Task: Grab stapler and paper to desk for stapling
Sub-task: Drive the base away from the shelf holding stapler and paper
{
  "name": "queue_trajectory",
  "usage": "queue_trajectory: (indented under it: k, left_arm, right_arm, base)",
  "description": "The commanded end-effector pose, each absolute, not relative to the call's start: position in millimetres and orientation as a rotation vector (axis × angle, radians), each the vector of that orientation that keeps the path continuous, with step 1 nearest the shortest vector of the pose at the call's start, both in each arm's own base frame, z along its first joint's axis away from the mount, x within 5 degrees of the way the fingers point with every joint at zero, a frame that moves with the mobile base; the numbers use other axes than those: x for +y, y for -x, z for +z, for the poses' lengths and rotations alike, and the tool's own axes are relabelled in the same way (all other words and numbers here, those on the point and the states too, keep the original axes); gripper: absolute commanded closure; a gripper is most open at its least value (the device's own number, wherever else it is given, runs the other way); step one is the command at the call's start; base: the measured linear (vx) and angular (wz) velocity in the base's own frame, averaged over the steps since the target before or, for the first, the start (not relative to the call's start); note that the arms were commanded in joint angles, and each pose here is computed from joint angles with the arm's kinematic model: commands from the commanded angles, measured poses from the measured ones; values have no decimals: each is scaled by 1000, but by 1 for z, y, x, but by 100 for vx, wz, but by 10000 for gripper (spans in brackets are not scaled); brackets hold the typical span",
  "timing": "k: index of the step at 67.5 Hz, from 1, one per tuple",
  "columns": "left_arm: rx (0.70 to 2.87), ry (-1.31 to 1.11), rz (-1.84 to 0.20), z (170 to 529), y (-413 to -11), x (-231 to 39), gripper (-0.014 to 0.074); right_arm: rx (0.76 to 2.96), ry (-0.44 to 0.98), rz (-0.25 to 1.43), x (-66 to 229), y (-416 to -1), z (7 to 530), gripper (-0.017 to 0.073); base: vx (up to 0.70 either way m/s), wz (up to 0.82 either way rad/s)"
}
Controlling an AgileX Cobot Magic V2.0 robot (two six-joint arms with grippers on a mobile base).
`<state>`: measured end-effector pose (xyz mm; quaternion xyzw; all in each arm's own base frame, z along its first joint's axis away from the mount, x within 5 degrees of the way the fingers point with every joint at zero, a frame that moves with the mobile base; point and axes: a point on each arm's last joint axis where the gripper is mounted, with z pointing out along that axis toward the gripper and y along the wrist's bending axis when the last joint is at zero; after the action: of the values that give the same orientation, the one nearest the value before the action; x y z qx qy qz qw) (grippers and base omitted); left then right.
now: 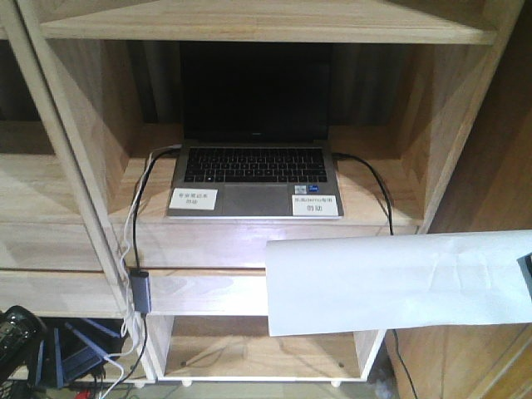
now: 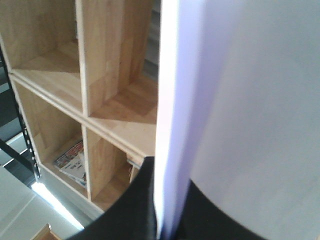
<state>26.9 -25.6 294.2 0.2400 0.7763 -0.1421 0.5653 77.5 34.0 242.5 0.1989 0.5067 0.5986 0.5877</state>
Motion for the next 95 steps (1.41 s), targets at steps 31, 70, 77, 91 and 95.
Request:
queue_trajectory:
  k: [31, 70, 77, 91, 95]
  left_arm:
    - [1700, -504, -360, 314, -29, -26, 601]
    - [1700, -504, -360, 314, -29, -26, 601]
    - [1700, -504, -360, 314, -29, -26, 601]
    - [1700, -504, -360, 314, -29, -26, 601]
    - [1700, -504, -360, 314, -29, -26, 601]
  right_arm:
    - [1115, -415, 1423, 34, -76, 253, 567]
    - [1115, -415, 1423, 34, -76, 253, 567]
    - [1115, -415, 1423, 34, -76, 253, 567]
    - [1115, -415, 1423, 34, -76, 253, 567]
    - [1115, -415, 1423, 34, -76, 253, 567]
  base:
    - [-15, -6]
    - [-3, 12]
    - [-1, 42]
    - [-2, 63]
    - [-3, 71]
